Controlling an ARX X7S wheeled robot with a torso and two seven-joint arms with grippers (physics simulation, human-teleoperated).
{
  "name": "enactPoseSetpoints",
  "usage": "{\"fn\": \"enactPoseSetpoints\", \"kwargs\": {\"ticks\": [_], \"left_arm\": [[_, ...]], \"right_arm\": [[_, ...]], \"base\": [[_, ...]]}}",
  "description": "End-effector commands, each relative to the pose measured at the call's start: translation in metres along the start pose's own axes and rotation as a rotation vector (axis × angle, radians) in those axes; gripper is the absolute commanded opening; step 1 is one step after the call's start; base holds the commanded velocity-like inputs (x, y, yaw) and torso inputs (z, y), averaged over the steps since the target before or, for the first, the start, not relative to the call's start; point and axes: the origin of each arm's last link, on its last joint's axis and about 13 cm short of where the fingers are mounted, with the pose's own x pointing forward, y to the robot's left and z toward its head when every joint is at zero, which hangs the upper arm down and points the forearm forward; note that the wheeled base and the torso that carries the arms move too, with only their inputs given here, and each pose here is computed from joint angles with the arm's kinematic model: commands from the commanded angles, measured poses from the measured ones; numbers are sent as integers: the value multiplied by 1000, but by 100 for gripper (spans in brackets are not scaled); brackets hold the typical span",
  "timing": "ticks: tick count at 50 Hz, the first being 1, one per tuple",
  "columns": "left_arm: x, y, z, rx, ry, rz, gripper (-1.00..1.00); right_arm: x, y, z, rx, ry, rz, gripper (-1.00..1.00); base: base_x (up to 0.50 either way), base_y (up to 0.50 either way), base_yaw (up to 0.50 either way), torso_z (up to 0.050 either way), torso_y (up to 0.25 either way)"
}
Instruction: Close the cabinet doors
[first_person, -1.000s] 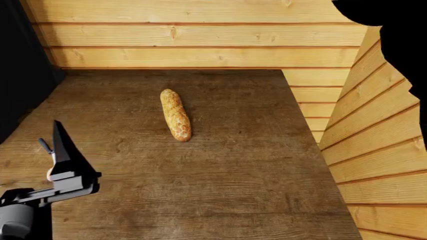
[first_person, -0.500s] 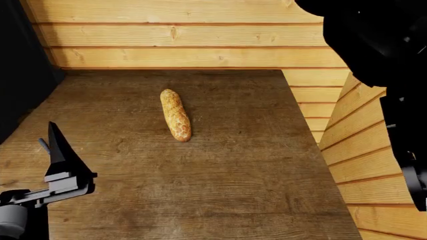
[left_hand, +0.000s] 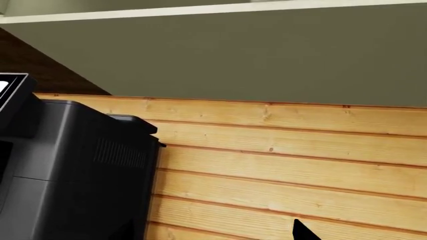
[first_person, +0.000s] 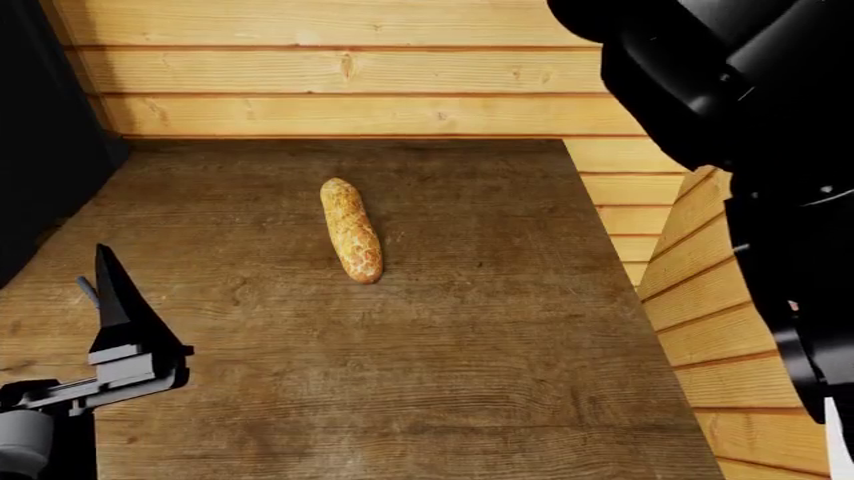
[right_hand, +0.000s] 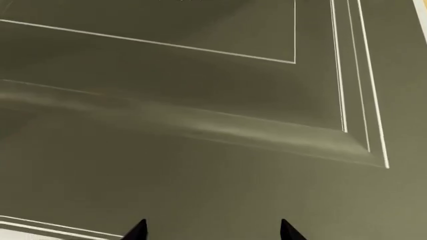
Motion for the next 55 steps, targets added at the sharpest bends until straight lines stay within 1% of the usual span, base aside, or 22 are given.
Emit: {"fn": "enactPoseSetpoints", "kwargs": {"ticks": [1,8,13,15,19,23,26,31,34,38,42,47,51,55], "left_arm": [[0,0,0,0,0,0,100],[0,0,1,-1,0,1,100],[0,0,1,-1,0,2,100],[0,0,1,-1,-1,2,100],[1,1,0,-1,-1,4,100],[1,1,0,1,0,7,100],[1,1,0,3,-1,7,100],[1,-2,0,7,0,1,100],[2,-3,0,11,0,-3,100],[4,-5,1,17,0,-6,100],[6,-7,1,22,1,-10,100],[8,-10,1,28,8,-12,100],[10,-12,1,36,8,-6,100],[12,-13,2,45,8,-9,100]], "right_arm": [[-2,-3,-77,20,402,6,100],[10,-8,-82,-1,425,-34,100],[11,-11,-82,-1,429,-51,100],[8,-11,-78,7,414,-42,100],[-7,-11,-55,21,333,-13,100],[-39,-14,-20,43,215,22,100],[-63,-17,-2,35,151,47,100],[-104,-25,18,33,71,58,100],[-128,-30,23,28,44,58,100],[-154,-36,24,22,27,48,100],[-178,-41,21,34,27,25,100],[-210,-46,8,34,59,-2,100],[-230,-51,-11,61,121,-19,100],[-245,-58,-18,90,126,-44,100]], "base": [[16,3,4,0,0],[6,3,5,0,0],[12,5,8,0,0],[9,5,8,0,0],[3,3,6,0,0],[3,0,0,0,0],[0,0,0,0,0],[0,0,0,0,0],[0,0,0,0,0],[0,0,0,0,0],[0,0,0,0,0],[0,0,0,0,0],[0,0,0,0,0],[0,0,0,0,0]]}}
